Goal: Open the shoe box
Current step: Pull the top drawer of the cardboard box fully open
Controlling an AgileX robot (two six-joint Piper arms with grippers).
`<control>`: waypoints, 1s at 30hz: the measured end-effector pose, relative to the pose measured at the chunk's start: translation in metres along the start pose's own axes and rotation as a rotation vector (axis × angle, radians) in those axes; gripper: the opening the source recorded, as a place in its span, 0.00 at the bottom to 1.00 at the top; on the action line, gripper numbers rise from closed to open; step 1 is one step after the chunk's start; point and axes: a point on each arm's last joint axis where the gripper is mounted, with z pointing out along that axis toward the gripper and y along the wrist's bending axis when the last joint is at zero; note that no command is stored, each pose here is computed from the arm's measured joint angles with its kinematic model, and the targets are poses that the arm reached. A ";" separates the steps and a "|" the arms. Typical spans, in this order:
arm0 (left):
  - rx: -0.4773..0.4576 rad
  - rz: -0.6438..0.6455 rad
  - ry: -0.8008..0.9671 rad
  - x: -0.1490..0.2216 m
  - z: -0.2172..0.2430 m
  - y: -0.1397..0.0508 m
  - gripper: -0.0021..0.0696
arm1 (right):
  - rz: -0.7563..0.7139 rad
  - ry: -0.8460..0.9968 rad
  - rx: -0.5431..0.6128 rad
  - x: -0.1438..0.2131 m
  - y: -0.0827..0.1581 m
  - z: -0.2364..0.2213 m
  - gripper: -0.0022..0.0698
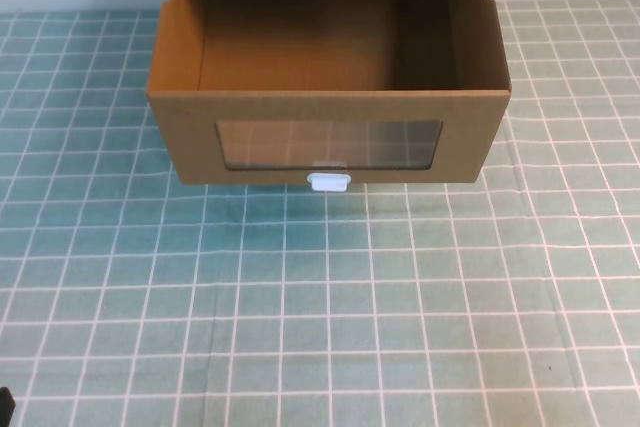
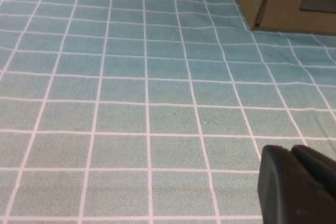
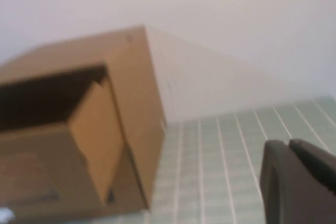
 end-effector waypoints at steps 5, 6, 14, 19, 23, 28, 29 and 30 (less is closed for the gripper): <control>0.000 0.000 -0.002 0.000 0.000 0.000 0.02 | 0.029 0.132 0.108 0.064 -0.021 0.010 0.01; 0.000 0.000 -0.002 0.000 0.000 0.000 0.02 | 0.031 0.167 0.123 0.076 -0.025 0.012 0.01; 0.002 -0.004 -0.002 0.000 0.000 0.000 0.02 | -0.037 0.333 0.185 0.118 -0.039 0.012 0.01; 0.002 -0.004 -0.002 0.000 0.000 0.000 0.02 | -0.044 0.348 0.191 0.119 -0.040 0.011 0.01; 0.002 -0.004 -0.002 0.000 0.000 0.000 0.02 | -0.044 0.349 0.191 0.120 -0.040 0.011 0.01; 0.002 -0.004 -0.002 0.000 0.000 0.000 0.02 | -0.044 0.349 0.191 0.120 -0.040 0.011 0.01; 0.002 -0.004 -0.002 0.000 0.000 0.000 0.02 | -0.044 0.349 0.191 0.120 -0.040 0.011 0.01; 0.002 -0.004 -0.002 0.000 0.000 0.000 0.02 | -0.044 0.349 0.191 0.120 -0.040 0.011 0.01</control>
